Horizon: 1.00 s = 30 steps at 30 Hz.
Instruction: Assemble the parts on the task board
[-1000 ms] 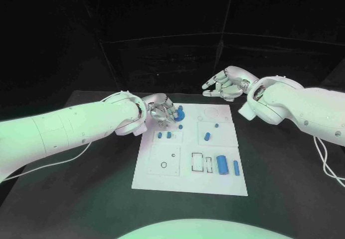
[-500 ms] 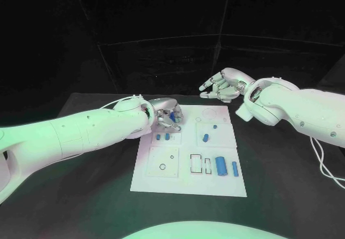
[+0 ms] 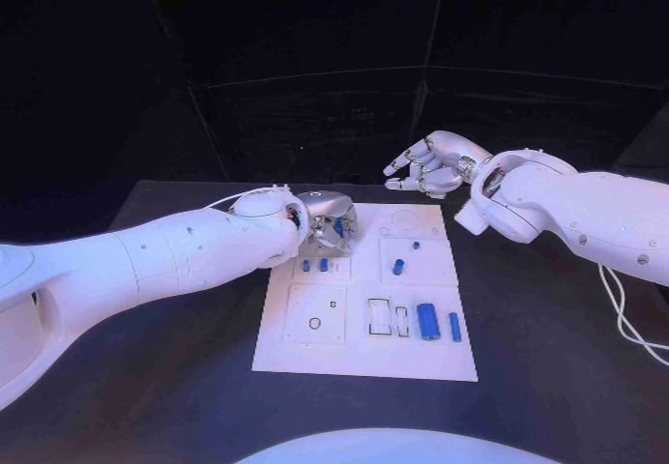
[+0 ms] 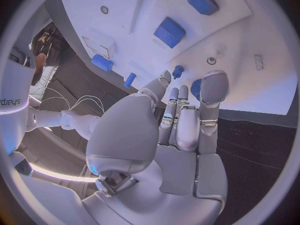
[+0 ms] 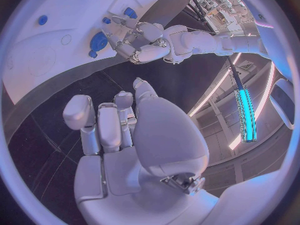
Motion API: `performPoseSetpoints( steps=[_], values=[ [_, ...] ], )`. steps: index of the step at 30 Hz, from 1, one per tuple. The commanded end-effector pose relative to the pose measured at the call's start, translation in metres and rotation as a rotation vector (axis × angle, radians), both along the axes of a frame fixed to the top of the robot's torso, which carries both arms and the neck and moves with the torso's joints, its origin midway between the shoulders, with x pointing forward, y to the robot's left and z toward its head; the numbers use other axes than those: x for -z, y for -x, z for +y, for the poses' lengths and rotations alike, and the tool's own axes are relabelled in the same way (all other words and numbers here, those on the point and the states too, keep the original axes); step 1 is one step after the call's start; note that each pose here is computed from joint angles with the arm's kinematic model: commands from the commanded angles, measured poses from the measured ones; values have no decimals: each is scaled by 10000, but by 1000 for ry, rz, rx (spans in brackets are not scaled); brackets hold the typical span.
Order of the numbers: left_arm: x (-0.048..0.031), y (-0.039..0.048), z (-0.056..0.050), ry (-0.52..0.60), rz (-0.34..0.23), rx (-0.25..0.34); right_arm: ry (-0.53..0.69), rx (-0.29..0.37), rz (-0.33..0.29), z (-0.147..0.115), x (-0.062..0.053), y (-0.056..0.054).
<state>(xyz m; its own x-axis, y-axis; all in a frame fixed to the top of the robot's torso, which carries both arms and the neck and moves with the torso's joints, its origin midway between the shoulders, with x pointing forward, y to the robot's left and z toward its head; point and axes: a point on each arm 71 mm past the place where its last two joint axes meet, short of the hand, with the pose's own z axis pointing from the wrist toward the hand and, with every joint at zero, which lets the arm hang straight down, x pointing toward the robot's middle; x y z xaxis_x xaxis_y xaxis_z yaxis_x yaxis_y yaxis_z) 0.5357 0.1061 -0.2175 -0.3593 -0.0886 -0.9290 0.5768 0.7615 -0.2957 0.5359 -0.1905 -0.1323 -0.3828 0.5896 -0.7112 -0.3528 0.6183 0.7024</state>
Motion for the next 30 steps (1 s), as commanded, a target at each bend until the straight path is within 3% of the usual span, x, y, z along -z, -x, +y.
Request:
performPoseSetpoints(
  steps=[1,30],
  values=[
    [21,-6,-6,-52,2,8,-3,-6,-12,12,-20,0],
    [108,-22,-58,-107,50,1,-4,-14,-11,41,-18,-1]
  ],
)
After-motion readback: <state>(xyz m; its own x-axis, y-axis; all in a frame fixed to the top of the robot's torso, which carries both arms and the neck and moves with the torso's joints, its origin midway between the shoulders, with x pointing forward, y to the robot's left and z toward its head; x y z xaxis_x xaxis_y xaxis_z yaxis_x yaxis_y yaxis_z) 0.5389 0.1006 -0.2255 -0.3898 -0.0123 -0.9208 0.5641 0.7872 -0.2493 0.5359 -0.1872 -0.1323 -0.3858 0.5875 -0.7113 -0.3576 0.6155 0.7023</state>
